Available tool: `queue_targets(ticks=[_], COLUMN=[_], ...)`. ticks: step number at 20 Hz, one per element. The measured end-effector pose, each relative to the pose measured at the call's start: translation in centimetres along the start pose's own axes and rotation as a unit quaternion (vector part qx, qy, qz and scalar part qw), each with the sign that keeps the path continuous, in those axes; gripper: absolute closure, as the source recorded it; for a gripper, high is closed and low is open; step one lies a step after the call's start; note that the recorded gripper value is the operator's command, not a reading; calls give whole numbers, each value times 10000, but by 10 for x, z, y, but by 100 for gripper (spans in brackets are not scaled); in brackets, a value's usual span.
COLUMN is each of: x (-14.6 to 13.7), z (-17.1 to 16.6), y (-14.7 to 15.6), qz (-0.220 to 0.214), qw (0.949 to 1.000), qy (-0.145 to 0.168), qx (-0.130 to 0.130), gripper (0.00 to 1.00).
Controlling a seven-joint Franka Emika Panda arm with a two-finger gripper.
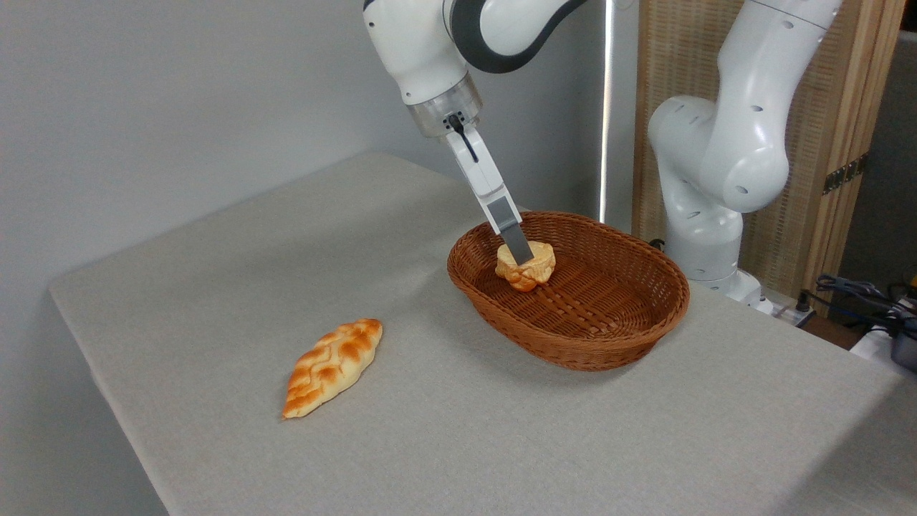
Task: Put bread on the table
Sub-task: 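Close the gripper on the round bun inside the basket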
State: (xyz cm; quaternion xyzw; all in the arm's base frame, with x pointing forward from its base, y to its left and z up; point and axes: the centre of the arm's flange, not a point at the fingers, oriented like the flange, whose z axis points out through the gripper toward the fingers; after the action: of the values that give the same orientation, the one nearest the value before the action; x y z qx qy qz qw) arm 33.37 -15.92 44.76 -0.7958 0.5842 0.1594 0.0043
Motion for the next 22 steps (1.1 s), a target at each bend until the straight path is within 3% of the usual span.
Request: queue_targets(ticks=[7,14,22], x=[4,1,3], z=[17,15,24], y=[3,0,3], qz=[80,124,186], qw=[10000,9993,9992], qy=[-54,-215,-295], qx=[26,268,217], gripper=[2,2,5])
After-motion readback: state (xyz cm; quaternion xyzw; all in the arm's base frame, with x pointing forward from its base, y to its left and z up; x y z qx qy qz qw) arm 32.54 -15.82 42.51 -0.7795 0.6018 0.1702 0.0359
